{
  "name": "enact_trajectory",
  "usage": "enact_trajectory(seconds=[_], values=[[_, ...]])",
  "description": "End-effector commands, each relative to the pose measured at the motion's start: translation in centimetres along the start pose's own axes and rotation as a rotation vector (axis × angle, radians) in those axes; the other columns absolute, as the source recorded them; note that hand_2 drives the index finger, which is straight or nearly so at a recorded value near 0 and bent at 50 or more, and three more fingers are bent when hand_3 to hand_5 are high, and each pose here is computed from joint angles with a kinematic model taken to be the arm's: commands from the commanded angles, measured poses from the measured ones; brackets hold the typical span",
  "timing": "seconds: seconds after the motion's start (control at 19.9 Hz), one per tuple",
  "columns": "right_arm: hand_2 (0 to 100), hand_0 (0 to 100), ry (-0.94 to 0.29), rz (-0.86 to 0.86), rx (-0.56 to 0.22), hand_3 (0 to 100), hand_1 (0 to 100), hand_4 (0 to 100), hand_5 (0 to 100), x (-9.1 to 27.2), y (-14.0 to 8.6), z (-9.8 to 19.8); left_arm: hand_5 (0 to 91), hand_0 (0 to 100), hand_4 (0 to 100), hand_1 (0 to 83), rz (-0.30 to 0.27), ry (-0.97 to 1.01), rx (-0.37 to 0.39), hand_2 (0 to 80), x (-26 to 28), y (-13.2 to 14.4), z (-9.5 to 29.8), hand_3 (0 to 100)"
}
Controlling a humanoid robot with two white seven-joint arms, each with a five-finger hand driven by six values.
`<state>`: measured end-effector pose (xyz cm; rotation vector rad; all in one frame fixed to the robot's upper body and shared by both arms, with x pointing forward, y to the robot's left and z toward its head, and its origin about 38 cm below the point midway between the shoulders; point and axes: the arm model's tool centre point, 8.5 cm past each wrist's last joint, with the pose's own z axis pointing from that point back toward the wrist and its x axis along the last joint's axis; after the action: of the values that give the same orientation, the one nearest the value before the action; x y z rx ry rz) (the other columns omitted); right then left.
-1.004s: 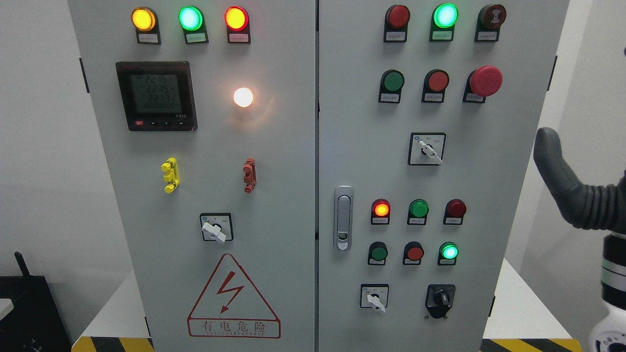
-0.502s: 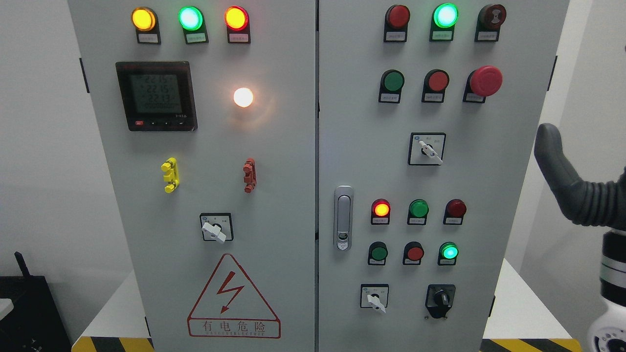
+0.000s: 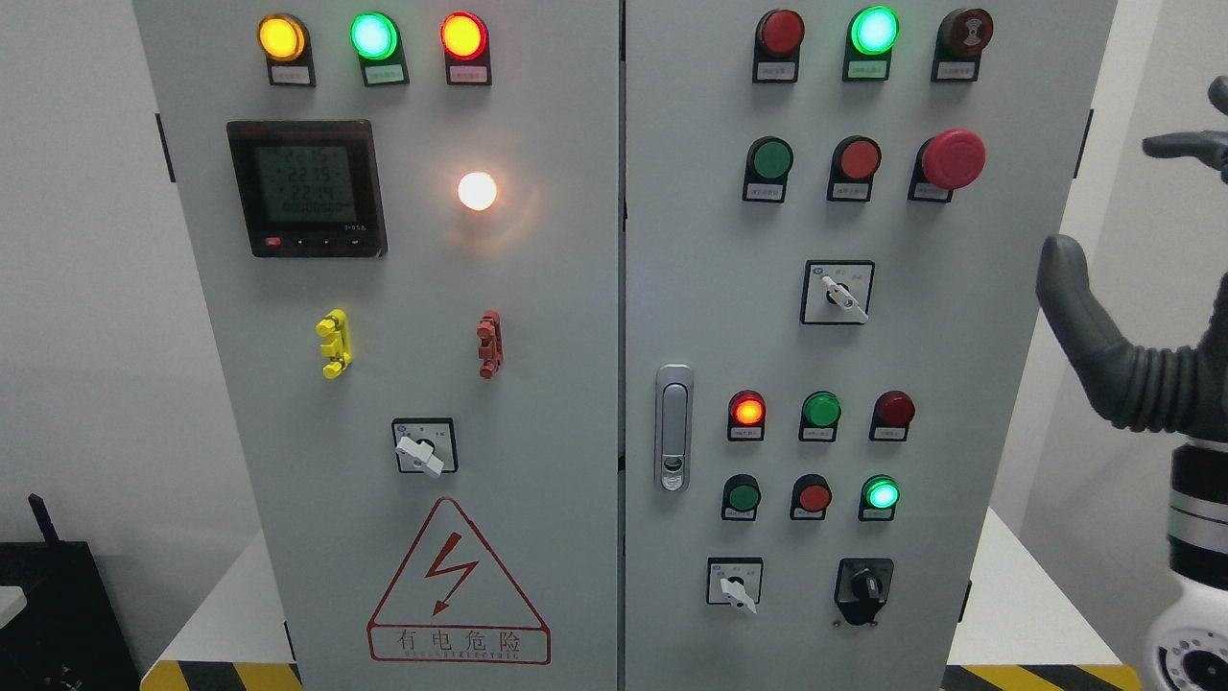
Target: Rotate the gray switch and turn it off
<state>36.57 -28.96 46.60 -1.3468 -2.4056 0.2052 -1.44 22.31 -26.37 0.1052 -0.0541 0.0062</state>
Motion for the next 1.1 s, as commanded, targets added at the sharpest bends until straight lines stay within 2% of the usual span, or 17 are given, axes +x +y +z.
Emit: enact_trajectory(seconds=[0.0,0.3,0.6,1.05], values=[[35,26,0.018,-0.011,0.030,71,43,76,97,0.2,1.2,0.0,0.0,12,0,38.9,0.022,0.026,0.004,0.0,-0.8,0.0,0.1,0],[47,18,0.050,-0.001,0.056,73,38,79,99,0.2,2.2,0.2,0.0,12,0,38.9,0.022,0.026,0.005,0.0,-0.8,0.0,0.1,0],[56,16,0.085,-0.020,0.098,77,29,82,100,1.2,5.0,1.2,0.0,12,0,38.9,0.022,0.026,0.004,0.0,-0.8,0.0,0.1,0],[62,9,0.138,0.006,0.145,81,24,84,100,0.3,7.2,1.9,0.0,12,0,38.9,0.022,0.026,0.005,0.0,-0.8,0.0,0.1,0]])
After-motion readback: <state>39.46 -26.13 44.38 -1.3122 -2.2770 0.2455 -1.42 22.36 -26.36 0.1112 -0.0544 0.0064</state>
